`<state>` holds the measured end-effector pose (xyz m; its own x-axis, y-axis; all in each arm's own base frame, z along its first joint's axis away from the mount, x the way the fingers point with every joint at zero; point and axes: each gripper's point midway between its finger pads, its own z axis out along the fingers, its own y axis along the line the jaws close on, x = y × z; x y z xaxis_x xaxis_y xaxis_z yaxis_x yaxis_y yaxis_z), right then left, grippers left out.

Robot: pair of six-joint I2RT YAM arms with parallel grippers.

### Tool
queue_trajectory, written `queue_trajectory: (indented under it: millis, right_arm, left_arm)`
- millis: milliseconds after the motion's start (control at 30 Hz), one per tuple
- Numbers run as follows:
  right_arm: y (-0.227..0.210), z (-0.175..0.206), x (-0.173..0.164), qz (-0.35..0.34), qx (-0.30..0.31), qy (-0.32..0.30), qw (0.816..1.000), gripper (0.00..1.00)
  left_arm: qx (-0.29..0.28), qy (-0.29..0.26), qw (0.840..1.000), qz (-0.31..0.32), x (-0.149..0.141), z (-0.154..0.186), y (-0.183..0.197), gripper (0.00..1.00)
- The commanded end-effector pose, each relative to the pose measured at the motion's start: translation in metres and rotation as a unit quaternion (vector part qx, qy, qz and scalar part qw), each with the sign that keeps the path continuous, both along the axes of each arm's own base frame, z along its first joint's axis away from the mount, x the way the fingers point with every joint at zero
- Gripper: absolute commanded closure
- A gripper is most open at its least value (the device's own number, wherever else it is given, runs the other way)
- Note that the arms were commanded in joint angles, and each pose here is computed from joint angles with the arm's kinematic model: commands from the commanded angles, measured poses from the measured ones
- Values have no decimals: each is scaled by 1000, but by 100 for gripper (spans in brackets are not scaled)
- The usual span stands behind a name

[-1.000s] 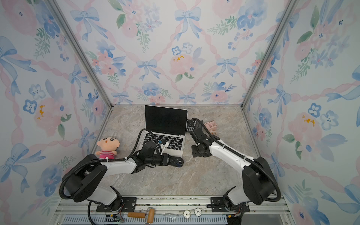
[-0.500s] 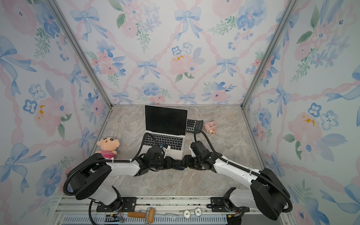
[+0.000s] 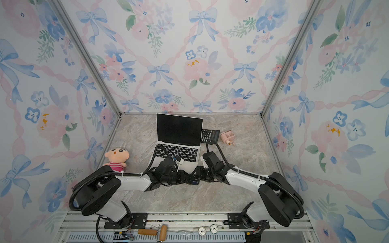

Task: Insert the wireless mouse receiver into the laptop
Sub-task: Take out the USB plug from the mouse.

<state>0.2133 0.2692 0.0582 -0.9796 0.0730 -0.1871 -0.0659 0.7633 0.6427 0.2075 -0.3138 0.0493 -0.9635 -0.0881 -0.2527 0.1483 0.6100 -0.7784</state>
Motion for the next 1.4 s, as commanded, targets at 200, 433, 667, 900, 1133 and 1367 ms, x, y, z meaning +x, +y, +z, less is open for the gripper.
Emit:
queue_trajectory:
  millis: [200,433,667,900,1133,1367]
  right_arm:
    - [5,-12,-7,3,14,15,1000,42]
    - [19,-13,-13,4,51,38,998,41]
    - [34,11,-19,11,132,46,990,44]
    - [42,57,-27,44,166,15,985,50]
    - [41,93,-26,47,199,-16,979,52]
    - [2,66,-16,7,91,-30,995,52]
  left_arm:
    - [11,11,1000,-2,-7,-10,5,100]
    - [4,20,1000,-11,-9,-9,0,100]
    - [-12,44,999,-22,-9,-9,5,100]
    - [-8,59,998,-23,-8,-15,7,100]
    - [-3,63,998,-15,-5,-20,12,100]
    - [5,64,998,-11,-3,-24,18,100]
